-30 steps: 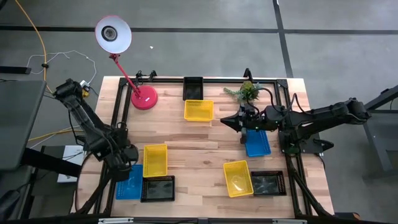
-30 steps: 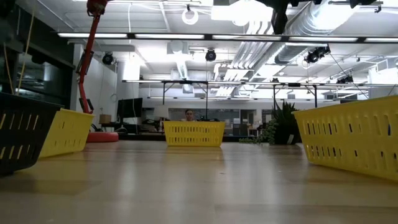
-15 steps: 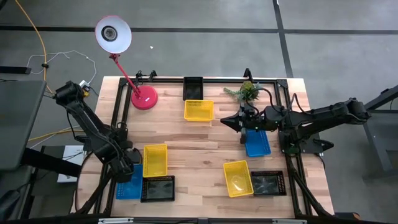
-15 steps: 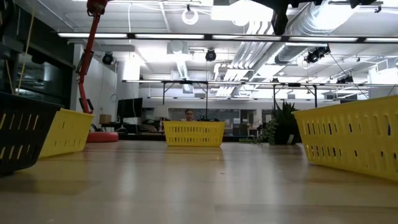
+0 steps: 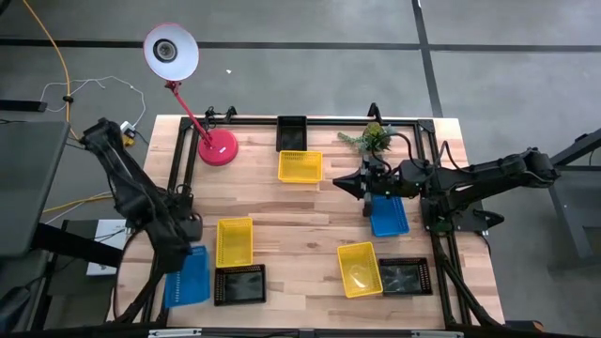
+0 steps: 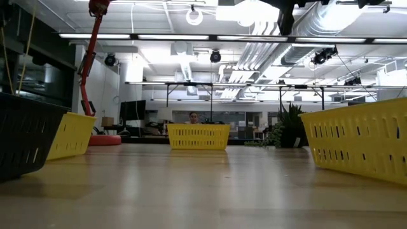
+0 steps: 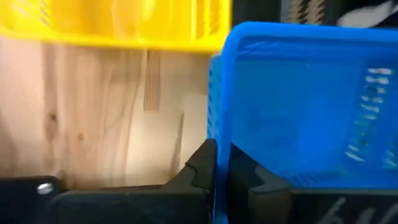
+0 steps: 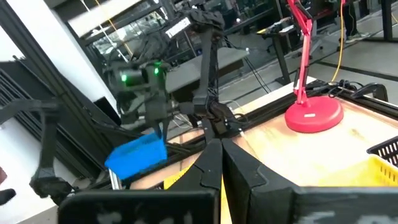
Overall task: Stack baskets by color
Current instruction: Stack the left blue bin on the right stacked blue bin
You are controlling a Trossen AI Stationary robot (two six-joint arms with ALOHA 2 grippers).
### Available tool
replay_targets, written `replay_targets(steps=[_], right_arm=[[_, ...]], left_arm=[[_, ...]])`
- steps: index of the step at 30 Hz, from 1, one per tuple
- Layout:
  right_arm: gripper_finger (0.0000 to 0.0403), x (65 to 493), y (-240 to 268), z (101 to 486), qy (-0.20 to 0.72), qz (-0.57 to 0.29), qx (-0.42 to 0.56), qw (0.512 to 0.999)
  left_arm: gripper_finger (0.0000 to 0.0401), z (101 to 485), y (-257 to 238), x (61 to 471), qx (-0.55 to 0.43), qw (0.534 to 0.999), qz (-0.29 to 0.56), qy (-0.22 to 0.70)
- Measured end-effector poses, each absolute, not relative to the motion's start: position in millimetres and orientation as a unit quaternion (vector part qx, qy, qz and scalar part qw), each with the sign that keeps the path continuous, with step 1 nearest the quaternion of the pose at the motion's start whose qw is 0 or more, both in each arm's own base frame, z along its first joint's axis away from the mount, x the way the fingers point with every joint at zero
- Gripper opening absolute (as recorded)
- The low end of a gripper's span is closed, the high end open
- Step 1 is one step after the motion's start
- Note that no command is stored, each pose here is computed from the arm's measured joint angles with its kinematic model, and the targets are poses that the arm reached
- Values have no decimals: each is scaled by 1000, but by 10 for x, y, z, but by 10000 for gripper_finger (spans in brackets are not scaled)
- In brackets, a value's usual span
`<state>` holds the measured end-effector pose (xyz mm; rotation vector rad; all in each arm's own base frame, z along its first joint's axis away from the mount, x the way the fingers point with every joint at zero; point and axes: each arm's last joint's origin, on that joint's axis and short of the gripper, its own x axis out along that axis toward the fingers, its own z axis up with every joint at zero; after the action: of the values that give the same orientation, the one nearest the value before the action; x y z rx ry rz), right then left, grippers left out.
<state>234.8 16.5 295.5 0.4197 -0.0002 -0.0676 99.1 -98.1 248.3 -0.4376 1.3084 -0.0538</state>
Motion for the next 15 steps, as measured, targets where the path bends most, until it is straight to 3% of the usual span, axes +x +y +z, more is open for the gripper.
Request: replay_targets(steps=[4,8,15], right_arm=[[0,2348,150,3015,-36,-39,268,962],[0,2333,115,3142,-104,-31,307,946],[0,2262,31,3375,-228,-7,312,922]], left_arm=[[1,2909,-854,1009,-246,810,-26,532],[0,3208,-729,1200,-216,869,19,444],[0,3175,-461,1972,-113,910,90,388]])
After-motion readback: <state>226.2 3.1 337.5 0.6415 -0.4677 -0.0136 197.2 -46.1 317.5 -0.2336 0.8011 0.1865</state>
